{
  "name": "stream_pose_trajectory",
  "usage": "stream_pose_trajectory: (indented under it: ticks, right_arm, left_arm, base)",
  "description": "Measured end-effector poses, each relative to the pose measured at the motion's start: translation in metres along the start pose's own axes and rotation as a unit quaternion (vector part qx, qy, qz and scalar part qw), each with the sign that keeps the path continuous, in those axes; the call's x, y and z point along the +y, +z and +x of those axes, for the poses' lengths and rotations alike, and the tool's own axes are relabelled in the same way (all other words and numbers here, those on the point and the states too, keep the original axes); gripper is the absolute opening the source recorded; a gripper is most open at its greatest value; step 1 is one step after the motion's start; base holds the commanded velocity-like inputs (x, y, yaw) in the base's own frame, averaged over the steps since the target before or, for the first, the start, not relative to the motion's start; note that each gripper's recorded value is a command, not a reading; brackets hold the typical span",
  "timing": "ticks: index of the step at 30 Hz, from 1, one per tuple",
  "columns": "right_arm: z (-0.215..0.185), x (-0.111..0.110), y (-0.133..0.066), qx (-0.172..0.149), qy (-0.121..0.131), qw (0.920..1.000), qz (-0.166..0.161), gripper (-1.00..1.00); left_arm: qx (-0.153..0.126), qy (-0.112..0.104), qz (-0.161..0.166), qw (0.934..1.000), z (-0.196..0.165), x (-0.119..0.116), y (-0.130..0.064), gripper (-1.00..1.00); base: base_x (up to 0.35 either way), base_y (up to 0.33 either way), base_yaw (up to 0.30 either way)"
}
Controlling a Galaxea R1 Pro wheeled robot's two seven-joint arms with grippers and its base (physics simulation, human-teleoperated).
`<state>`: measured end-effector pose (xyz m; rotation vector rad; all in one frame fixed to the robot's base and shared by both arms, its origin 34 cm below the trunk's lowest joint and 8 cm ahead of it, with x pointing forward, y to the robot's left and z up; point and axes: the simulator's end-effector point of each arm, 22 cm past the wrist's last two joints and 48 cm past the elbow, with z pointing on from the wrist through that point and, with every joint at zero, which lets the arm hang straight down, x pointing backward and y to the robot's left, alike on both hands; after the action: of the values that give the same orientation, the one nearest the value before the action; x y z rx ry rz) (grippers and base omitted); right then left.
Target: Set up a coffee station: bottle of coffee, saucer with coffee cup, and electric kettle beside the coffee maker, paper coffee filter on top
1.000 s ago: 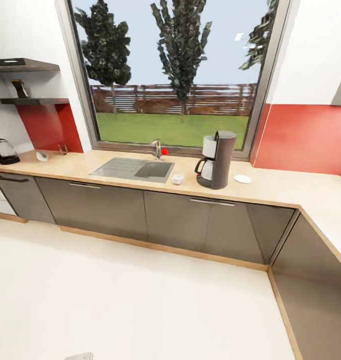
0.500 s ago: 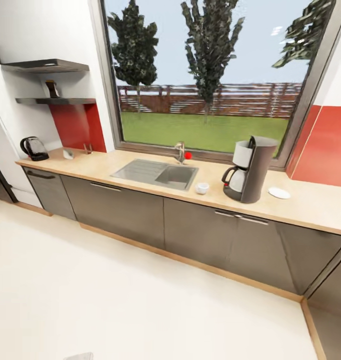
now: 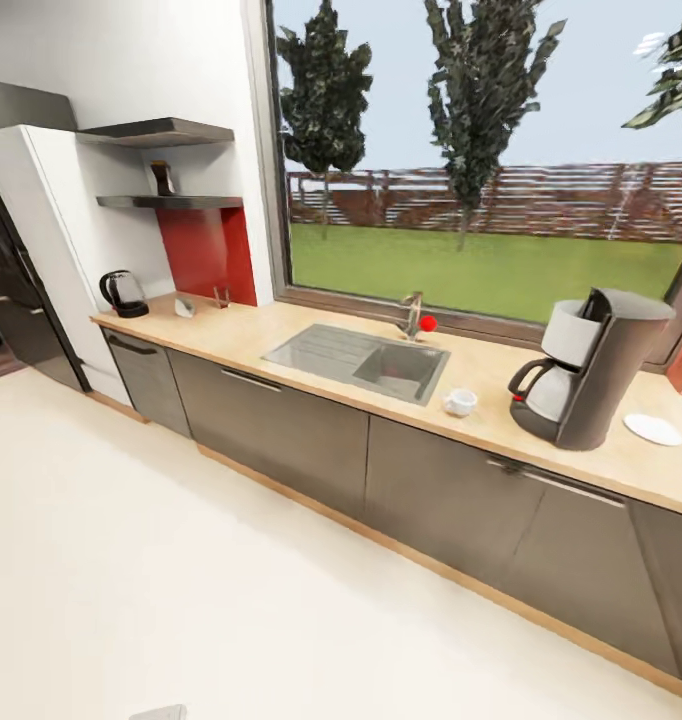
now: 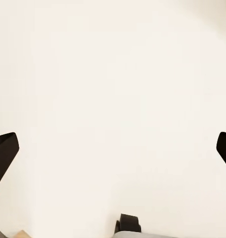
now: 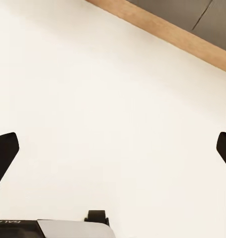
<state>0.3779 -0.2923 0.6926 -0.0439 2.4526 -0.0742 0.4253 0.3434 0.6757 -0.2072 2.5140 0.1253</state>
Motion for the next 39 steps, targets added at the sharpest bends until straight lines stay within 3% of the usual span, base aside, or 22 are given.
stream_pose_trajectory:
  ticks: [24,39]
  right_arm:
    - [0.0001,0.001,0.0,0.0,0.0,1.0,-0.001,1.0]
    - [0.0,0.0013,0.0001,0.0,0.0,1.0,-0.001,1.0]
  left_arm:
    - [0.0,0.0,0.0,1.0,0.0,0.0,0.0,1.0]
    - [0.0,0.0,0.0,1.0,-0.0001,0.0001,0.0001,1.0]
  base:
    - [0.336,0.003,0.277]
    - [0.301,0.197,0.277]
